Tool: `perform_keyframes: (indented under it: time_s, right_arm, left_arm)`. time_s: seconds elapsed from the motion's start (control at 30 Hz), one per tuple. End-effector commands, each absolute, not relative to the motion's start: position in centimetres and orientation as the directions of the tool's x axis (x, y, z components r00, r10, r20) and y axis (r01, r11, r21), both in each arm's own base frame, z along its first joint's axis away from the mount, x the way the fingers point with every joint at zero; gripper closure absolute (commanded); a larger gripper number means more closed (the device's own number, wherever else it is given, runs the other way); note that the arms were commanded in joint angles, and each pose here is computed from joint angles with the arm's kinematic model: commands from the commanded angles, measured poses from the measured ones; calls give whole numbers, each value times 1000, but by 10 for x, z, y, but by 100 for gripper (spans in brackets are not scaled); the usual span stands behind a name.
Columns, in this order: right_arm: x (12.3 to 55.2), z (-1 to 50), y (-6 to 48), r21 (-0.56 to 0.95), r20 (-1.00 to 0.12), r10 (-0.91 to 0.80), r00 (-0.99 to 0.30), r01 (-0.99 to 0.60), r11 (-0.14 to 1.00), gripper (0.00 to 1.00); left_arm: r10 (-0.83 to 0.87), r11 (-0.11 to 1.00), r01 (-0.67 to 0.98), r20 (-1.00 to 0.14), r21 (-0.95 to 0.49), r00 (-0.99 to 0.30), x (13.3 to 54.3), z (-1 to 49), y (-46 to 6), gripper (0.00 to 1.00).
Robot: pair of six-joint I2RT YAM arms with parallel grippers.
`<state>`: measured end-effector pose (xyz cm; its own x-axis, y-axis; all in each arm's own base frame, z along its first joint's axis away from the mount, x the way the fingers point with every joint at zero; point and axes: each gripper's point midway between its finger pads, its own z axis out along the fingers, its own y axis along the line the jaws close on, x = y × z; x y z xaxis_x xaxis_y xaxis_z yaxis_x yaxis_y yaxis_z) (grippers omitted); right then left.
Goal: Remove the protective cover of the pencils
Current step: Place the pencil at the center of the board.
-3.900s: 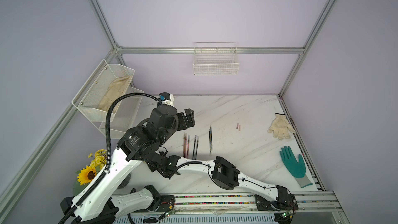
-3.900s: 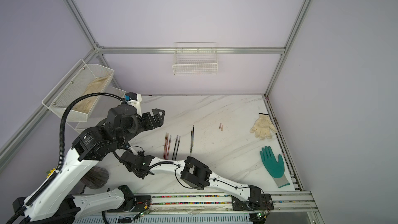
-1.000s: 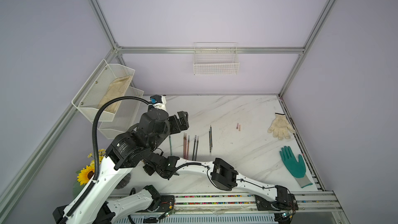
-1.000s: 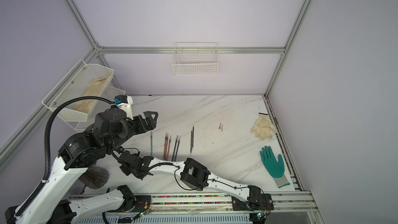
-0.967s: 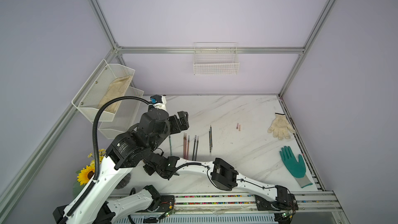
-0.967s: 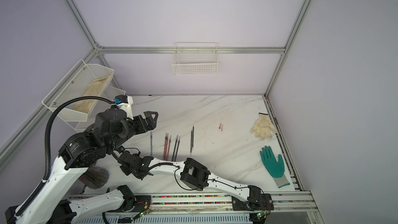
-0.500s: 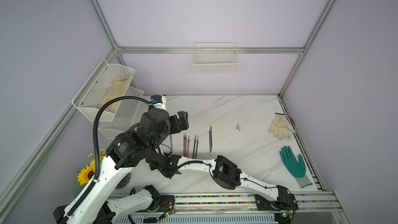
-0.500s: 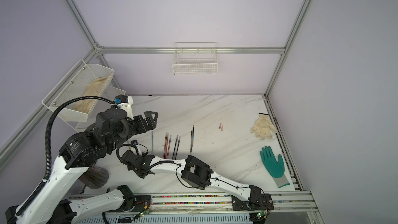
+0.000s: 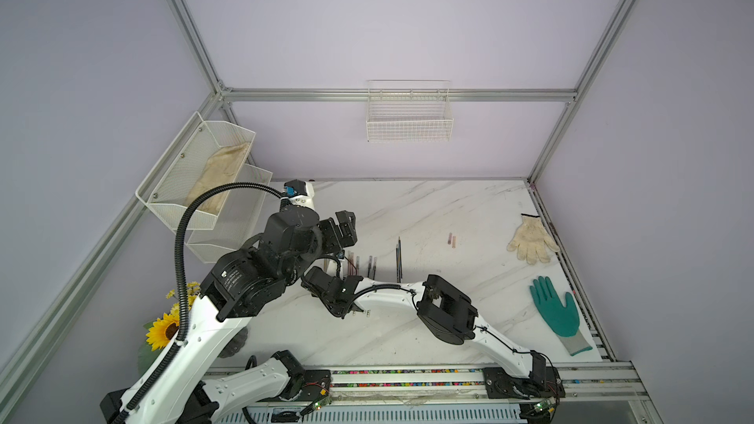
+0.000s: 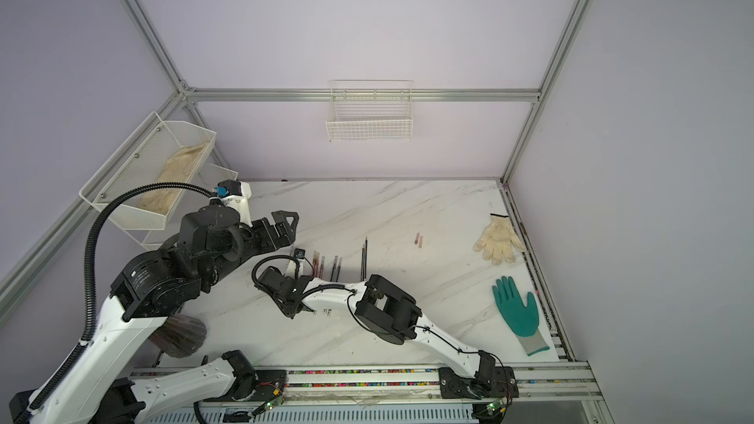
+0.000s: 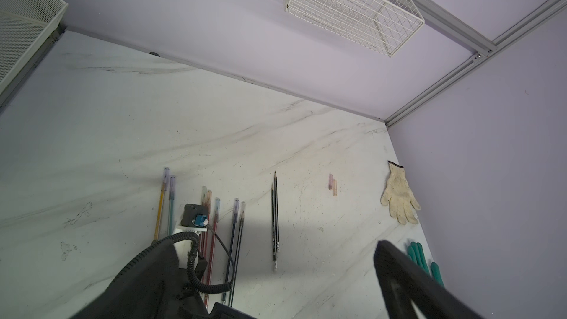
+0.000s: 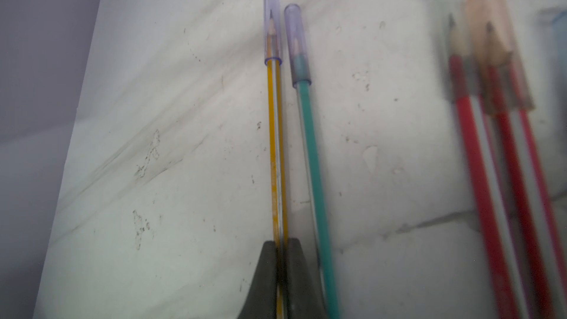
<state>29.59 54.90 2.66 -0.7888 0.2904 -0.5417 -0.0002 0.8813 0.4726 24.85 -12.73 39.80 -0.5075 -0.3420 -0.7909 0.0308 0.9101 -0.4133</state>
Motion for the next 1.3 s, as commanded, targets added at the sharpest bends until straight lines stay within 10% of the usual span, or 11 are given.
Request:
perform_keyframes:
  time_s: [0.0,0.63,0.73,1.27]
  right_arm:
    - [280,-37,493,286,-496,259,-829,125,950,100]
    - [288,15,475,284,-573,243,-783,88,955,100]
    - [294,49,483,305,-619,216,-755,22,952,78]
    - [269,204,422,439,-749,201,-631,-247,864,73]
  left_arm:
    - [-343,911,36,-802,-411,-488,250,405,-125,0]
    - [-318,926,13,-796,-378,-516,263,383,-134,0]
    - [-279,950,-23,-815,-312,-507,264,375,-121,0]
    - [-326,945,-266,-570,-189,-754,296,216,-70,5]
